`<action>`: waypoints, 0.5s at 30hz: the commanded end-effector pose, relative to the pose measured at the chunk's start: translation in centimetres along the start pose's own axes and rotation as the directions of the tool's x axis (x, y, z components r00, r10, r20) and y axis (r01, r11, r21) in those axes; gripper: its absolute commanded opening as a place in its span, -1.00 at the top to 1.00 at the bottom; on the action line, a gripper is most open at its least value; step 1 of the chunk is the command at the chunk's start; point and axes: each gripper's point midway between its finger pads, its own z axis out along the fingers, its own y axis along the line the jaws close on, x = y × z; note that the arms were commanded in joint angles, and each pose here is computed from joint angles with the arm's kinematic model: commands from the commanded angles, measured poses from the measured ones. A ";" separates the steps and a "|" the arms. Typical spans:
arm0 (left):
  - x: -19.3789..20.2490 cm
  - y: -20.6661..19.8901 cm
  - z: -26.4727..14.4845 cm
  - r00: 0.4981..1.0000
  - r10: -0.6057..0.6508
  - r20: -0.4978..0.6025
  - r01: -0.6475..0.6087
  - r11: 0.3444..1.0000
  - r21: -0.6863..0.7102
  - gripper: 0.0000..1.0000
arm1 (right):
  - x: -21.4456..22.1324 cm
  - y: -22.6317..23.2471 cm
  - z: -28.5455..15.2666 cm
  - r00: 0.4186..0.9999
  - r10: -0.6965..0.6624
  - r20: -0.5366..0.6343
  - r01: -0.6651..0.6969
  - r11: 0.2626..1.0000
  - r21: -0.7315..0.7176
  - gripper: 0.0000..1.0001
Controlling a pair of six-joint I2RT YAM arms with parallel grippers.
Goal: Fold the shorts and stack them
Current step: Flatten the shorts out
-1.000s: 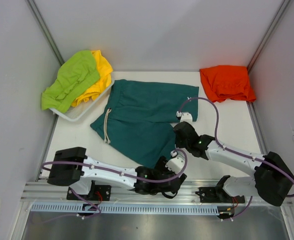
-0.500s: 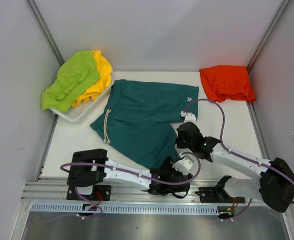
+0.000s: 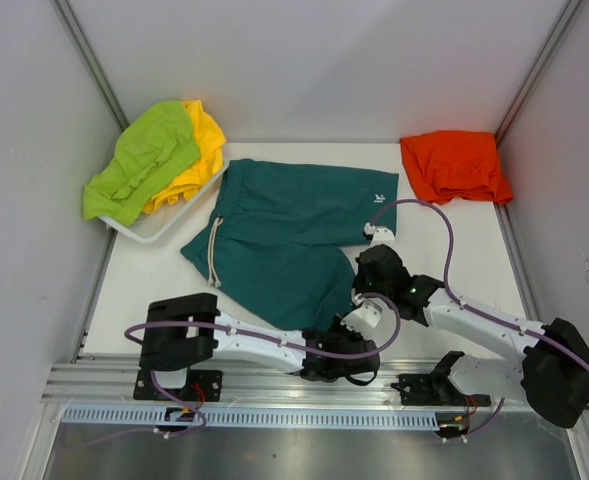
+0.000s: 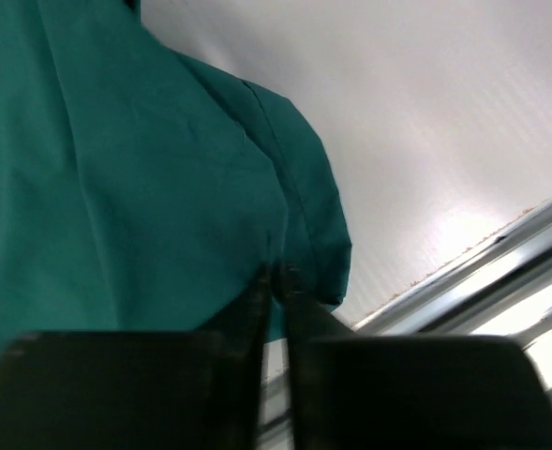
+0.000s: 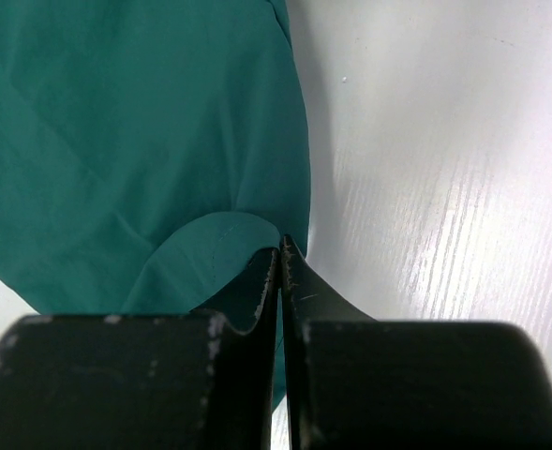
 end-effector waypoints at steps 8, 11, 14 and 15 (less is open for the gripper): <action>-0.9 1.6 -1.3 0.999 -0.050 0.017 0.050 0.999 -0.016 1.00 | -1.6 -0.3 0.1 0.999 0.014 0.044 -0.014 1.000 -0.002 1.00; -1.7 3.2 -3.2 0.996 -0.081 0.037 0.081 0.997 -0.002 1.00 | -1.3 -0.6 0.4 0.999 0.008 0.038 -0.008 1.000 0.010 1.00; -2.0 4.7 -4.7 0.994 -0.096 0.048 0.096 0.995 0.005 0.99 | -1.1 -0.6 0.7 0.999 0.010 0.039 -0.010 1.000 0.009 1.00; -2.6 5.3 -5.6 0.991 -0.118 0.061 0.117 0.993 0.020 1.00 | -1.1 -0.5 0.7 0.999 0.009 0.044 -0.009 1.000 0.005 1.00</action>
